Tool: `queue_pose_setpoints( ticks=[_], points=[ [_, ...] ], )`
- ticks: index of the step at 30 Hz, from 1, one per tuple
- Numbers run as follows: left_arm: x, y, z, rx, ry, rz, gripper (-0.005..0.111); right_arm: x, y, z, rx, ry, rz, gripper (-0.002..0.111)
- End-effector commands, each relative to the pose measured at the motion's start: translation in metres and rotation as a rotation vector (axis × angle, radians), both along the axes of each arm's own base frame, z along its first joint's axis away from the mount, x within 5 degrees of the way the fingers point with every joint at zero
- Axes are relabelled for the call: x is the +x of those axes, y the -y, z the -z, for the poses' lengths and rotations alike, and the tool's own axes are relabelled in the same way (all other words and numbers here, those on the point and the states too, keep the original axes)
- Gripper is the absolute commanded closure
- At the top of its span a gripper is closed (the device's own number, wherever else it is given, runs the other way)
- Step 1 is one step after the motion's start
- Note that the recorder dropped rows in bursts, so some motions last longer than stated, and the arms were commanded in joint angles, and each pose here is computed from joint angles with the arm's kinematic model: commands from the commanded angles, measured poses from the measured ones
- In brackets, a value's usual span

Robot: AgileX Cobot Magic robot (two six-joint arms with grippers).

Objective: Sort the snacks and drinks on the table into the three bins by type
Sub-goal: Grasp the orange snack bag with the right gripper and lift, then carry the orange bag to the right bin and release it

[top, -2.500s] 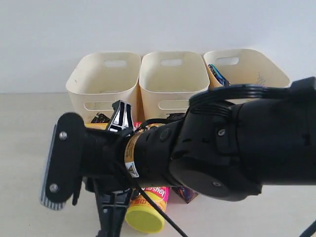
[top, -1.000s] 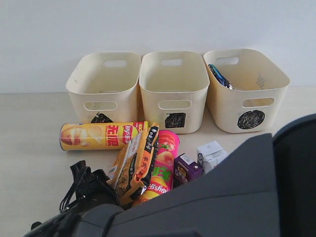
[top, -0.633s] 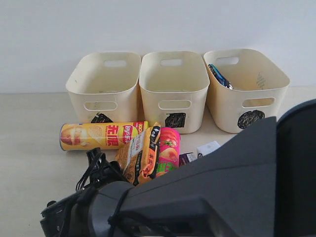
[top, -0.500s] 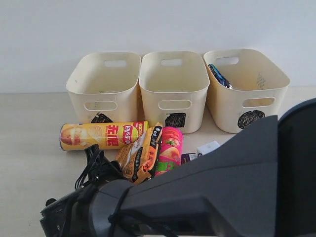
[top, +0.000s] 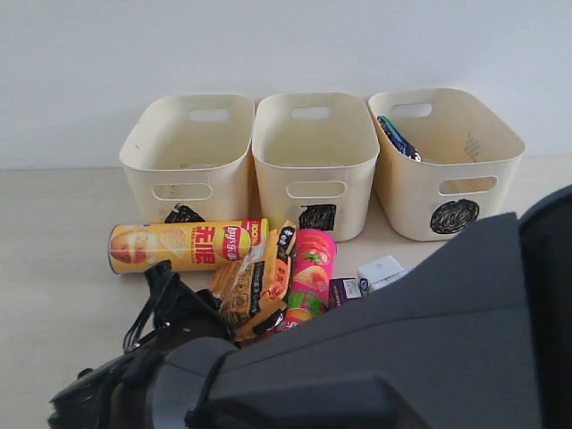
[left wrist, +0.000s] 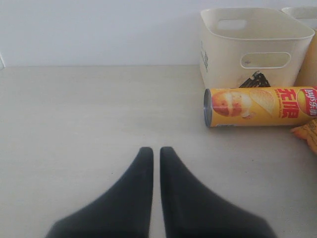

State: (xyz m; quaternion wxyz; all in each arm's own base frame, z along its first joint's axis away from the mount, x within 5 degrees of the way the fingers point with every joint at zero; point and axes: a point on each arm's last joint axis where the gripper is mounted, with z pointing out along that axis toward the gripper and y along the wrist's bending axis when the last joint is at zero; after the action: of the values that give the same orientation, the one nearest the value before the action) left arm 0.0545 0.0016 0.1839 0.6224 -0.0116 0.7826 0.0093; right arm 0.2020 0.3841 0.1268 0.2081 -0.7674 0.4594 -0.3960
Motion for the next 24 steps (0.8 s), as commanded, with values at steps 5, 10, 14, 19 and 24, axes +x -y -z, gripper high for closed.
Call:
queue_pose_setpoints(
  ticks=[5, 10, 14, 19, 24],
  points=[
    [0.0, 0.0, -0.003, -0.015, 0.021, -0.001, 0.102, -0.026, -0.004, -0.061, 0.068, 0.129, -0.032, 0.108],
    [0.0, 0.0, -0.003, -0.015, 0.021, -0.001, 0.102, -0.026, 0.005, -0.092, 0.135, 0.175, 0.017, 0.109],
    [0.0, 0.0, -0.003, -0.015, 0.021, -0.001, 0.102, -0.028, 0.015, -0.12, 0.211, 0.208, 0.041, 0.109],
    [0.0, 0.0, -0.003, -0.015, 0.021, -0.001, 0.102, -0.026, 0.048, -0.145, 0.31, 0.328, 0.018, 0.109],
    [0.0, 0.0, -0.003, -0.015, 0.021, -0.001, 0.102, -0.007, 0.102, -0.163, 0.517, 0.313, 0.091, 0.109]
  ],
)
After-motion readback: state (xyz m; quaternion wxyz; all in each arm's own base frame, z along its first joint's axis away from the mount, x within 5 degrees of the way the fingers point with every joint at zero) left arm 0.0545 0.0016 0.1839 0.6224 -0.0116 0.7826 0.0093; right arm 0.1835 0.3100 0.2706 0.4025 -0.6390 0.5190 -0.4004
